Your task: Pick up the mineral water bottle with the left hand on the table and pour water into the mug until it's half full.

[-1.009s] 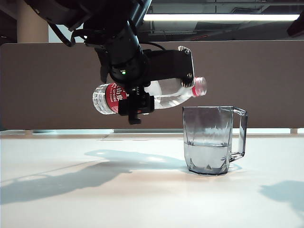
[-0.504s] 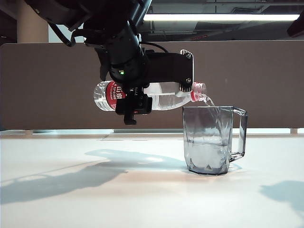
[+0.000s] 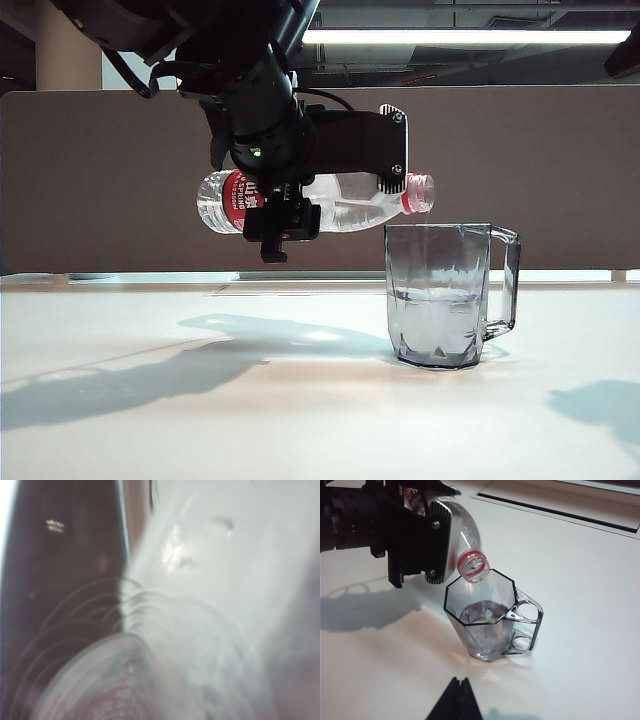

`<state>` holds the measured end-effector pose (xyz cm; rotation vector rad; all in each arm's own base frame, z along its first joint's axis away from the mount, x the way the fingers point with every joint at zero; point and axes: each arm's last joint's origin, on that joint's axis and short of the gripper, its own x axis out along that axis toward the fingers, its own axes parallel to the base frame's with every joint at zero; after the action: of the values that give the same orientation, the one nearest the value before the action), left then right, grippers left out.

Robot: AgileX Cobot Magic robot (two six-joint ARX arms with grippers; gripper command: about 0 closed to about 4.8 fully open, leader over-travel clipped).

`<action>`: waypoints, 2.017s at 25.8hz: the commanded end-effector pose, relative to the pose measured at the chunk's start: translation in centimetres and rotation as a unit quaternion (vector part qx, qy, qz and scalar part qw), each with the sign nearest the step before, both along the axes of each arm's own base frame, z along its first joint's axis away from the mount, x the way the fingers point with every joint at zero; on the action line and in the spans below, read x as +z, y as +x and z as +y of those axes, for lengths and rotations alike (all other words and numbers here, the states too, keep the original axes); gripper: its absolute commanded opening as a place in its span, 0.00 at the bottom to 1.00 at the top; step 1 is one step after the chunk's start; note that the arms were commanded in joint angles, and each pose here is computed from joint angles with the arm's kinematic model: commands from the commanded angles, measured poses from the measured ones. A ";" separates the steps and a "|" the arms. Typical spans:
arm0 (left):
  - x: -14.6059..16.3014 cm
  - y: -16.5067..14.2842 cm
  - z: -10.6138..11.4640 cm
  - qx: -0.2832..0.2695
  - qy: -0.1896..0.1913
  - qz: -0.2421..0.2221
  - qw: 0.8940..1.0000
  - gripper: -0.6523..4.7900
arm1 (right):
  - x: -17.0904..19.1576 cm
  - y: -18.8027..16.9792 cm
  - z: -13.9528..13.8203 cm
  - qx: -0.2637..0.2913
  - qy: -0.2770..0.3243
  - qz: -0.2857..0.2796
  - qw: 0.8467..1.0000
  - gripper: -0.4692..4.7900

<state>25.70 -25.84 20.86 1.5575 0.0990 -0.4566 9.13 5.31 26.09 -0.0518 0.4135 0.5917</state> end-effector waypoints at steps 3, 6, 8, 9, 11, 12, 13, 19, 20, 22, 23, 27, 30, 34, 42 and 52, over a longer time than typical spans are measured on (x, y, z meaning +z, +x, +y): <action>0.8 0.1 -0.1 0.004 -0.016 -0.018 1.000 0.66 | 0.3 0.0 0.0 0.003 0.004 -0.010 1.000 0.08; 0.8 0.1 -0.1 0.001 -0.006 -0.020 1.000 0.66 | 0.3 0.0 0.0 0.003 0.004 -0.010 1.000 0.08; 0.8 0.1 -0.1 -0.003 0.004 -0.023 1.000 0.66 | 0.3 0.0 0.0 0.003 0.004 -0.010 1.000 0.08; 0.8 0.1 -0.1 -0.003 0.004 -0.023 1.000 0.66 | 0.3 0.0 0.0 0.003 0.004 -0.010 1.000 0.08; 0.8 0.1 -0.1 -0.002 0.002 -0.023 1.000 0.66 | 0.3 0.0 0.0 0.003 0.004 -0.010 1.000 0.08; 0.8 0.1 -0.1 -0.002 0.001 -0.022 1.000 0.66 | 0.3 0.0 0.0 0.003 0.004 -0.010 1.000 0.08; 0.8 0.1 -0.1 -0.002 0.000 -0.022 1.000 0.66 | 0.3 0.0 0.0 0.003 0.004 -0.010 1.000 0.08; 0.9 0.1 -0.1 0.030 -0.100 -0.001 0.995 0.66 | 0.3 0.0 0.0 0.003 0.004 -0.010 1.000 0.08; 0.9 0.1 -0.2 0.032 -0.110 0.002 0.993 0.66 | 0.3 0.0 0.0 0.003 0.004 -0.010 1.000 0.08; 0.9 0.1 -0.2 0.034 -0.142 0.014 0.989 0.66 | 0.3 0.0 0.0 0.003 0.004 -0.010 1.000 0.08; 0.9 0.0 -0.3 0.033 -0.168 0.024 0.985 0.66 | 0.3 0.0 0.0 0.003 0.004 -0.010 1.000 0.08; 0.9 0.0 -0.3 0.039 -0.233 0.049 0.971 0.66 | 0.3 0.0 0.0 0.003 0.004 -0.010 1.000 0.08; 1.2 -0.1 -0.3 0.048 -0.277 0.062 0.958 0.66 | 0.3 0.0 0.0 0.003 0.004 -0.010 1.000 0.08; 2.4 -0.4 -0.1 0.044 -0.367 0.093 0.925 0.66 | 0.3 0.0 0.0 0.003 0.004 -0.010 1.000 0.08; 4.0 -0.7 0.7 0.027 -0.477 0.165 0.863 0.66 | 0.3 0.0 0.0 0.003 0.004 -0.010 1.000 0.08; 5.7 1.4 4.3 -0.044 -0.557 0.272 0.783 0.66 | 0.3 0.0 0.0 0.003 0.004 -0.010 1.000 0.08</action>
<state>27.16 -21.63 25.77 0.2637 0.2084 -0.7195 9.13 5.30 26.10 -0.0517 0.4131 0.5917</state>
